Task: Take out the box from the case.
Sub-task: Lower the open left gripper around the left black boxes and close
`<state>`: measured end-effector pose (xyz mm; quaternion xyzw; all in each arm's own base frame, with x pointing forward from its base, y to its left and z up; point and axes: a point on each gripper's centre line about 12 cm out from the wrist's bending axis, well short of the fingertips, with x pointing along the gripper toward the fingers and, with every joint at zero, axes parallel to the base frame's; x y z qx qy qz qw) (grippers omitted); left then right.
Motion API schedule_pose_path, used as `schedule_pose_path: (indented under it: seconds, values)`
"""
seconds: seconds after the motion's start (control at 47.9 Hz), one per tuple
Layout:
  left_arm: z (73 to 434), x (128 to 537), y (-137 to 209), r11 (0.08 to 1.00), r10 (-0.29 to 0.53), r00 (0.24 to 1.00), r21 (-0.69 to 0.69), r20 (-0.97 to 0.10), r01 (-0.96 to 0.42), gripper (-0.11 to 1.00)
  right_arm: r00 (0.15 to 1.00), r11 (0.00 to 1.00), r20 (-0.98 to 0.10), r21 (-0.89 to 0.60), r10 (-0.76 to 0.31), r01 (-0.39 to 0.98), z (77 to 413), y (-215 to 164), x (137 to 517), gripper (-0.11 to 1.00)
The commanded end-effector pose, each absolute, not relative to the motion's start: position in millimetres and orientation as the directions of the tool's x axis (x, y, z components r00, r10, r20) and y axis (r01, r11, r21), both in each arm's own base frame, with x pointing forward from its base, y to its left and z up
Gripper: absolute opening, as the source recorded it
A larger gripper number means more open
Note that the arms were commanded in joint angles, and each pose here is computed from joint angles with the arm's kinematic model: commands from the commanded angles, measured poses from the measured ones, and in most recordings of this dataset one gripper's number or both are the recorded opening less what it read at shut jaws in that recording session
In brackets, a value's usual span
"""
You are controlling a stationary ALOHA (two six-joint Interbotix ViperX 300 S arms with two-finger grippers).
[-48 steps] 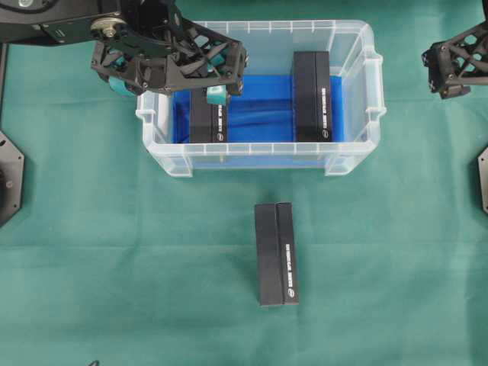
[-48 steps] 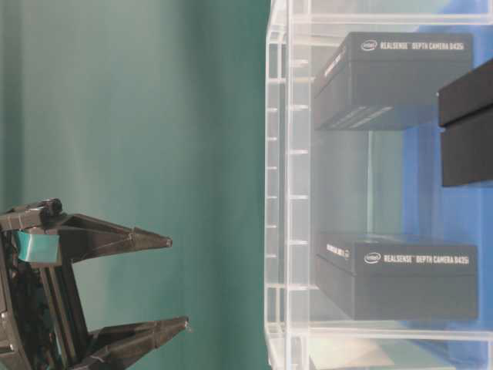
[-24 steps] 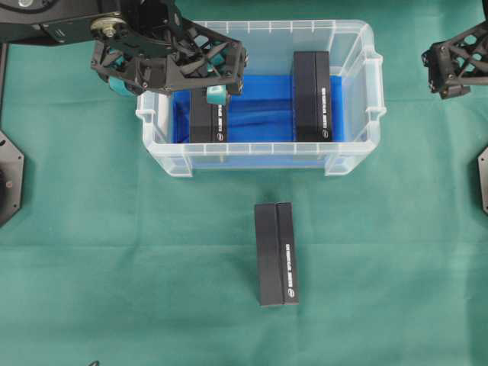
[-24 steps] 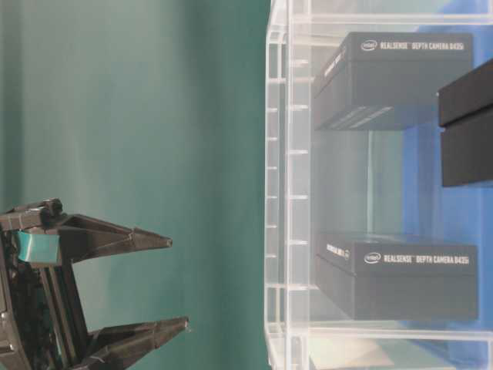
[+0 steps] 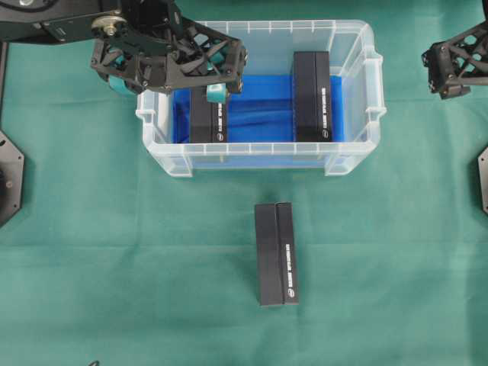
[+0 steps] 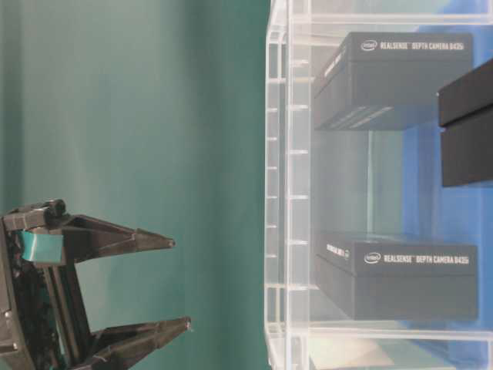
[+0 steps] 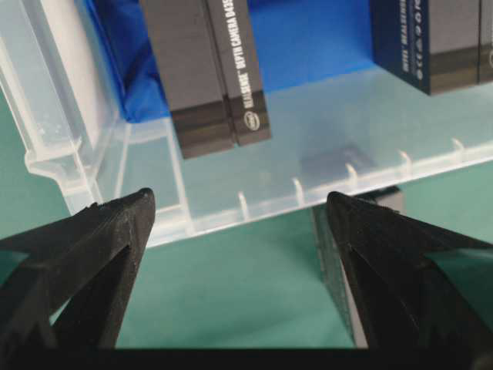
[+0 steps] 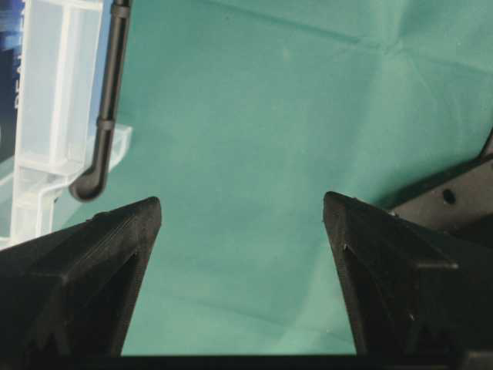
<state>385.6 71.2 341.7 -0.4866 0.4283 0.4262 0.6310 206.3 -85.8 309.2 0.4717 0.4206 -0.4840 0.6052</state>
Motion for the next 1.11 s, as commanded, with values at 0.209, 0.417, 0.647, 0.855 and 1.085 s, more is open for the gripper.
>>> schedule_pose_path:
  seconds: [0.209,0.417,0.647,0.855,1.085]
  values:
    - [337.4,389.1,77.1,0.154,0.127,0.265,-0.245,-0.956,-0.957,0.94,0.197,0.089,-0.961,0.182,-0.194,0.979,314.2,-85.4,206.8,0.84]
    - [325.0,385.6,85.0,0.129,0.127,0.238,-0.222,-0.963,-0.967,0.94,0.195,0.089,-0.962,0.181,-0.193,0.979,313.7,-85.3,206.6,0.83]
    - [310.3,388.8,90.4,0.111,0.135,0.265,-0.252,-0.955,-0.961,0.94,0.194,0.087,-0.962,0.180,-0.193,0.980,313.2,-85.6,206.4,0.83]
    - [293.2,384.8,90.3,0.091,0.130,0.238,-0.227,-0.963,-0.970,0.94,0.194,0.088,-0.962,0.180,-0.193,0.980,312.7,-85.6,206.4,0.83]
    - [282.0,385.4,91.5,0.091,0.130,0.241,-0.230,-0.962,-0.969,0.94,0.190,0.090,-0.963,0.175,-0.191,0.980,311.6,-85.1,206.1,0.83]
